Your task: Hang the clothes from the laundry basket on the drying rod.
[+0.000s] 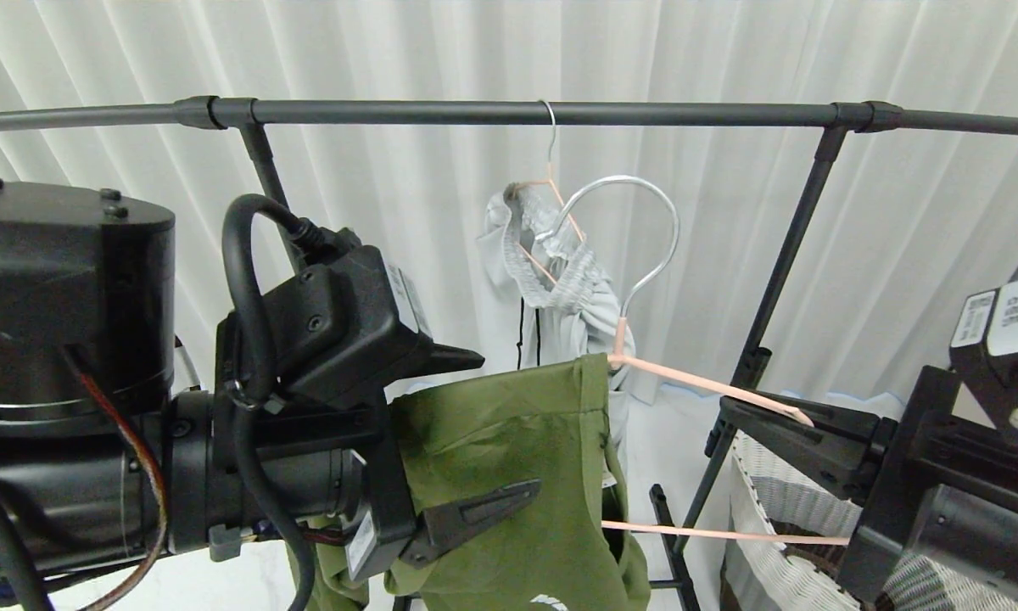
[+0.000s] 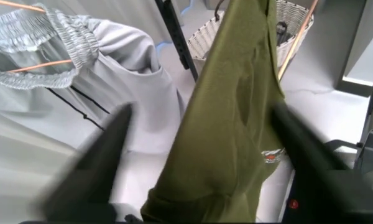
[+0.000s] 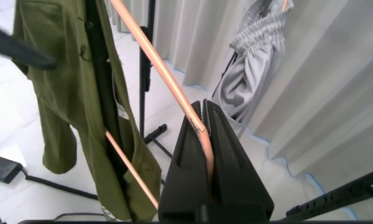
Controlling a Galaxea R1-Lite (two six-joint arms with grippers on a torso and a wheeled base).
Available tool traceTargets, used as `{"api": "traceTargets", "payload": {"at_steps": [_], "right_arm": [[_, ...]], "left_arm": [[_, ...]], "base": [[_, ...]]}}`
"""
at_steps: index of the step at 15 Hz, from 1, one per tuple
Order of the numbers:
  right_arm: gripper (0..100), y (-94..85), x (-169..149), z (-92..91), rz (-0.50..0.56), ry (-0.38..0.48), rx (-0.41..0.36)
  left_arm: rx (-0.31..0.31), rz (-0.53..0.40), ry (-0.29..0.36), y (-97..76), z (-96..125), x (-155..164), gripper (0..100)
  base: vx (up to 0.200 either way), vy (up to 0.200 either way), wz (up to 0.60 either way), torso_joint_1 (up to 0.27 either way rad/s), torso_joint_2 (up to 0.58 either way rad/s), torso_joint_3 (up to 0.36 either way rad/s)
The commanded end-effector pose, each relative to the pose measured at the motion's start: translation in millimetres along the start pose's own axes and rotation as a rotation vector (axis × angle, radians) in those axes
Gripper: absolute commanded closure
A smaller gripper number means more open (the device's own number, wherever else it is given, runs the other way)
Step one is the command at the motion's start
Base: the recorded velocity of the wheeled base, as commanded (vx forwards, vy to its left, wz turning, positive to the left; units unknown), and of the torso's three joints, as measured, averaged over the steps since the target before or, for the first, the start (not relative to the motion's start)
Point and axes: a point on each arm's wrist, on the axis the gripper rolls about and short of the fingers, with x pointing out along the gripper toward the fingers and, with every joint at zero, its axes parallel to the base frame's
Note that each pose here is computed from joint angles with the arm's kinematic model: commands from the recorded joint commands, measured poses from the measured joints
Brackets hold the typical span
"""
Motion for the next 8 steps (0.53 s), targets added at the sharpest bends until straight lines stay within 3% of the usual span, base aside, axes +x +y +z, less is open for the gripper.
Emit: {"api": "traceTargets", "payload": {"at_steps": [1,8], "right_arm": [[100,2.2,1,2.1,0.01,-0.015,0.002],[100,6.0,13,2.8,0.003,-0.052,-0.004]], "left_arm": [[-0.004,-0.001,0.011,0.4,-3,1,100],[-0.01,0.018,0.022,3.4,-5,1,100]], "base": [[0.0,0.0,0.0,0.0,0.0,0.0],[0.0,0.0,0.0,0.0,0.0,0.0]]}}
